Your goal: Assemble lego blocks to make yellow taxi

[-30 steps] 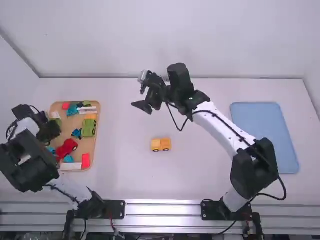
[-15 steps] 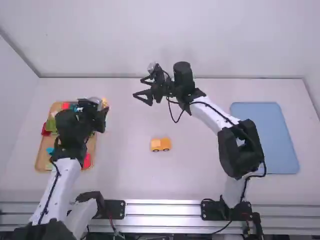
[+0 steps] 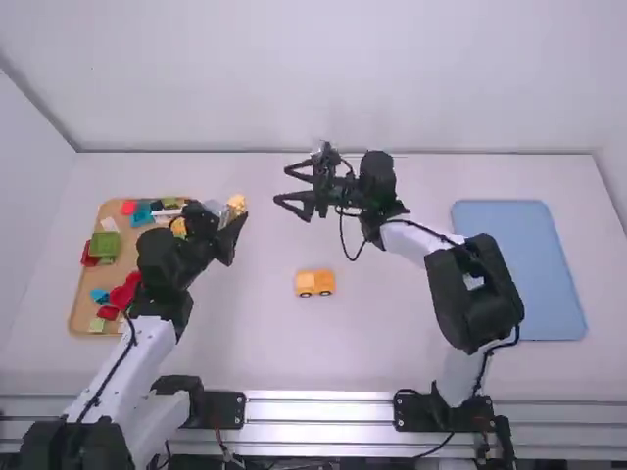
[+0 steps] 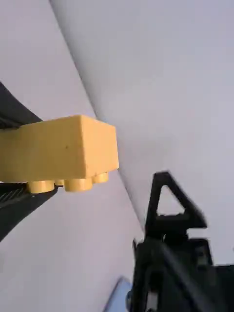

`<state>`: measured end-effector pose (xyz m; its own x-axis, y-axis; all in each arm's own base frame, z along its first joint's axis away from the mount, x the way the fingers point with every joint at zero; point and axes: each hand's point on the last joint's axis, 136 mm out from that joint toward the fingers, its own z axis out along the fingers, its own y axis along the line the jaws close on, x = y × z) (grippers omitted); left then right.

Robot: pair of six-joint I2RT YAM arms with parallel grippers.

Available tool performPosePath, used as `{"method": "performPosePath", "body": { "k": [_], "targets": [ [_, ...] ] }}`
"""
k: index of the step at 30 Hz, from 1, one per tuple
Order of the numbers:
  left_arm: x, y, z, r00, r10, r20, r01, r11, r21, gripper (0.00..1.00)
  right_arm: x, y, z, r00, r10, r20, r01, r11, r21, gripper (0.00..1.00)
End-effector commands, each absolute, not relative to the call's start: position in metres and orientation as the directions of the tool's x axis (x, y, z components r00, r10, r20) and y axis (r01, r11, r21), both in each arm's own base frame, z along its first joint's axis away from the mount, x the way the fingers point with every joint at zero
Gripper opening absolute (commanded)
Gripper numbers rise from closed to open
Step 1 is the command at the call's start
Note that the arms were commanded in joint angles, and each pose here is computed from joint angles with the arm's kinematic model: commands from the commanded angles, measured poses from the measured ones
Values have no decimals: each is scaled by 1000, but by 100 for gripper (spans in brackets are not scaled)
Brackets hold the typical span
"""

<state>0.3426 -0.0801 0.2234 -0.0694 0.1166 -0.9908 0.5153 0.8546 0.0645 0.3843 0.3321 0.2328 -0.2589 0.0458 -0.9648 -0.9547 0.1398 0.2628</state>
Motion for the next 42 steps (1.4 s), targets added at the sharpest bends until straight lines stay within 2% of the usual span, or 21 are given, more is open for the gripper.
{"method": "performPosePath", "body": {
  "k": [1, 7, 14, 28, 37, 42],
  "targets": [
    [341, -93, 218, -91, 80, -993, 576, 818, 13, 20, 372, 337, 237, -270, 87, -959, -938, 203, 282, 96],
    [349, -107, 212, -86, 94, -992, 569, 822, 28, 21, 360, 346, 239, -315, 101, -944, -930, 166, 328, 93],
    [351, -122, 206, -87, 122, -989, 556, 830, 54, 21, 362, 350, 241, -326, 98, -940, -925, 174, 338, 88],
    [353, -118, 203, -114, 109, -987, 528, 848, 32, 21, 346, 367, 243, -305, 91, -948, -939, 137, 315, 87],
    [355, -118, 199, -121, 111, -986, 526, 850, 31, 21, 342, 373, 244, -301, 94, -949, -940, 136, 312, 77],
    [355, -121, 195, -131, 113, -985, 538, 843, 25, 20, 345, 372, 244, -304, 96, -948, -938, 147, 315, 79]
  ]
}}
